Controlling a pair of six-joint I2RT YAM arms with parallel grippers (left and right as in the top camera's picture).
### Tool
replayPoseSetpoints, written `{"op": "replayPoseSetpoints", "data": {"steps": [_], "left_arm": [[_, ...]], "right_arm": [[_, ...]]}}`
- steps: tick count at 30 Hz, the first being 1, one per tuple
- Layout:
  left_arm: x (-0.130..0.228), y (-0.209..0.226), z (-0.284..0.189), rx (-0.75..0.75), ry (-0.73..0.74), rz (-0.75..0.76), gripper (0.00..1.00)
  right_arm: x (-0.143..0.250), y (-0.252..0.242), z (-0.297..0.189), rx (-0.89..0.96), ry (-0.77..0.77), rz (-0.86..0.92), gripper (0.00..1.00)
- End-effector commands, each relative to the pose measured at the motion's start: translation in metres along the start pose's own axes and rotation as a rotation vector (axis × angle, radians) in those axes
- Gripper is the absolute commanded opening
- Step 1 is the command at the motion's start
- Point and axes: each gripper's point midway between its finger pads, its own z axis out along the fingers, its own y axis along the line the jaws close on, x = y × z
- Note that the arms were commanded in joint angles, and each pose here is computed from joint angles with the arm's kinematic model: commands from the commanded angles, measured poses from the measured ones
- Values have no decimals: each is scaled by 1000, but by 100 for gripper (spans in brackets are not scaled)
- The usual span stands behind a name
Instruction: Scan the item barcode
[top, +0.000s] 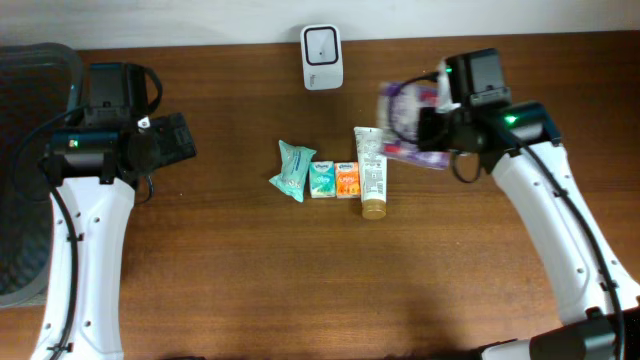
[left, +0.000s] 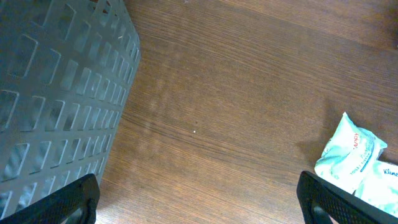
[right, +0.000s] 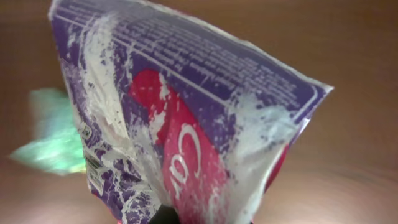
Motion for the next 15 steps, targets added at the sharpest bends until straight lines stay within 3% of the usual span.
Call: {"op": "replayPoseSetpoints", "data": {"steps": [1,4,8,9,11,15], "left_arm": [[-2,4,-1,-10,-5,5,99],[-2,4,-1,-10,-5,5,99],[-2,4,-1,-10,-5,5,99],[-2,4,-1,-10,-5,5,99],[-2,4,-1,-10,-5,5,99],[-2,4,-1,-10,-5,5,99]], "right_arm": [[-1,-87,-12,384,-13,55,4],[30,-148,19,601,153,78,4],[68,-172,75,645,365,70,5],[74,-168,85,636,395,56,12],[77,-144,97,575,410,20,56],[62,-68,98,416,366,-81,84]]}}
